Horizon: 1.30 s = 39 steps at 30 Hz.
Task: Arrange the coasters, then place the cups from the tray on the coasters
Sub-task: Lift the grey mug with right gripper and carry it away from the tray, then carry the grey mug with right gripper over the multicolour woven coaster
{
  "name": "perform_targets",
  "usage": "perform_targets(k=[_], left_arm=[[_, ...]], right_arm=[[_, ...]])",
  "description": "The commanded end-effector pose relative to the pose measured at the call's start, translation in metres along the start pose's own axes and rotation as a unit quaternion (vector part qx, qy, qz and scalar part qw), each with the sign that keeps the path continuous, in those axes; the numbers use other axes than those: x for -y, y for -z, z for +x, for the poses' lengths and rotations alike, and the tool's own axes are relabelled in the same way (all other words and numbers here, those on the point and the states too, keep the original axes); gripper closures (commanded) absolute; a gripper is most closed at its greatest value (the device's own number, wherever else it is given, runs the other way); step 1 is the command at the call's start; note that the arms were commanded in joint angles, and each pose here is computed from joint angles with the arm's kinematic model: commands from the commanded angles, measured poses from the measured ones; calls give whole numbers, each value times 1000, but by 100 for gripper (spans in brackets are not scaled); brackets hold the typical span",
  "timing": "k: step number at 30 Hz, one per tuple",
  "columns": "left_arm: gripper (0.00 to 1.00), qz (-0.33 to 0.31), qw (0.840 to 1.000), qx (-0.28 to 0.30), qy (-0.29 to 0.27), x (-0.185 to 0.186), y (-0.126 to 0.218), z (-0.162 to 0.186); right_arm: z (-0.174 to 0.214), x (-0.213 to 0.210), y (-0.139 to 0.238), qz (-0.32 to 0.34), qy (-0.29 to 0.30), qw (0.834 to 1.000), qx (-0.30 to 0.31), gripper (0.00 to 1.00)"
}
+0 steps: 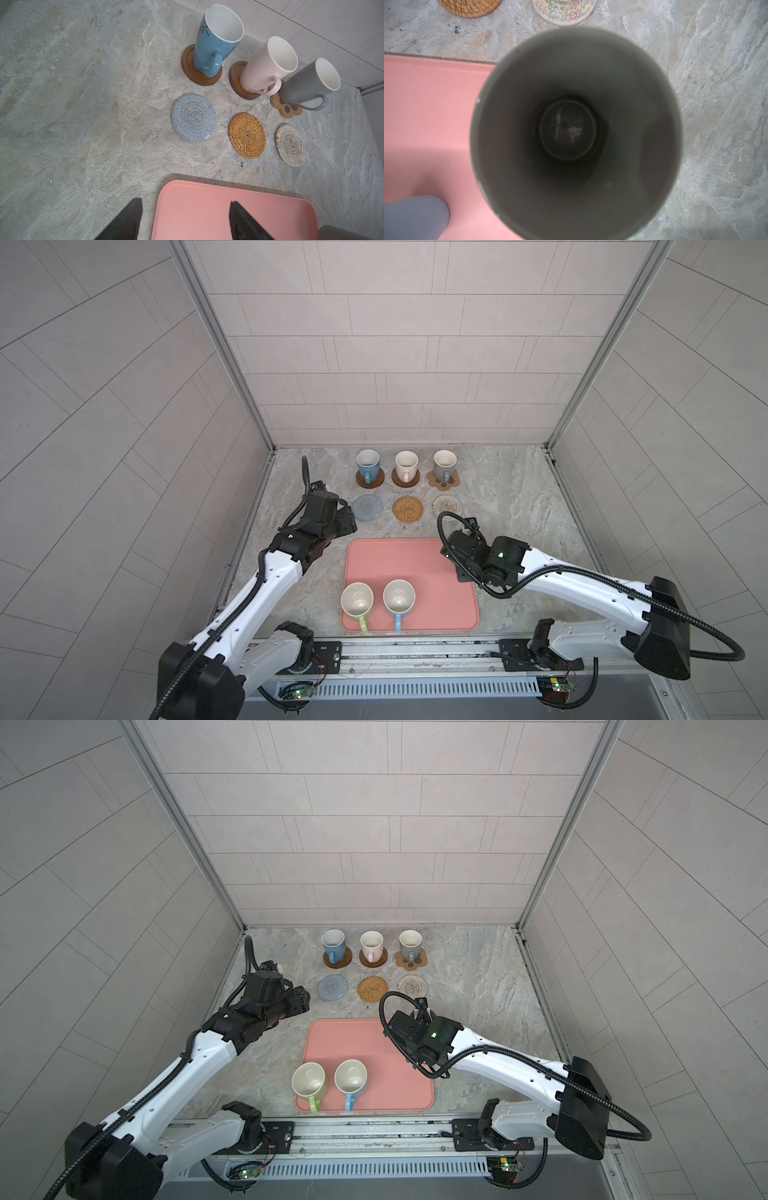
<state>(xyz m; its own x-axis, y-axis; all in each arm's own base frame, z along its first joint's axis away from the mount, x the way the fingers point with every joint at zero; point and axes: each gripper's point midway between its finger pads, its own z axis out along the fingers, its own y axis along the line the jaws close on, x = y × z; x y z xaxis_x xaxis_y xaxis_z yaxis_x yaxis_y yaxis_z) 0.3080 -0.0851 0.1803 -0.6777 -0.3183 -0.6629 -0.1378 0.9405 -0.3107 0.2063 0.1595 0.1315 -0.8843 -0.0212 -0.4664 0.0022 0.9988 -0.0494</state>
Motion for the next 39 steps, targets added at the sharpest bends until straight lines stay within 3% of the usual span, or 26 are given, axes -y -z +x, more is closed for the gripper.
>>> perform_targets(k=[1, 23, 39], left_arm=[[27, -4, 1000, -4, 12, -5, 2, 4], [27, 8, 1000, -5, 20, -4, 9, 8], [27, 13, 999, -7, 39, -7, 12, 16]], right_arm=[[-33, -2, 10, -5, -7, 999, 47, 93], [-119, -10, -17, -5, -3, 997, 76, 95], [-158, -6, -43, 1, -3, 997, 78, 96]])
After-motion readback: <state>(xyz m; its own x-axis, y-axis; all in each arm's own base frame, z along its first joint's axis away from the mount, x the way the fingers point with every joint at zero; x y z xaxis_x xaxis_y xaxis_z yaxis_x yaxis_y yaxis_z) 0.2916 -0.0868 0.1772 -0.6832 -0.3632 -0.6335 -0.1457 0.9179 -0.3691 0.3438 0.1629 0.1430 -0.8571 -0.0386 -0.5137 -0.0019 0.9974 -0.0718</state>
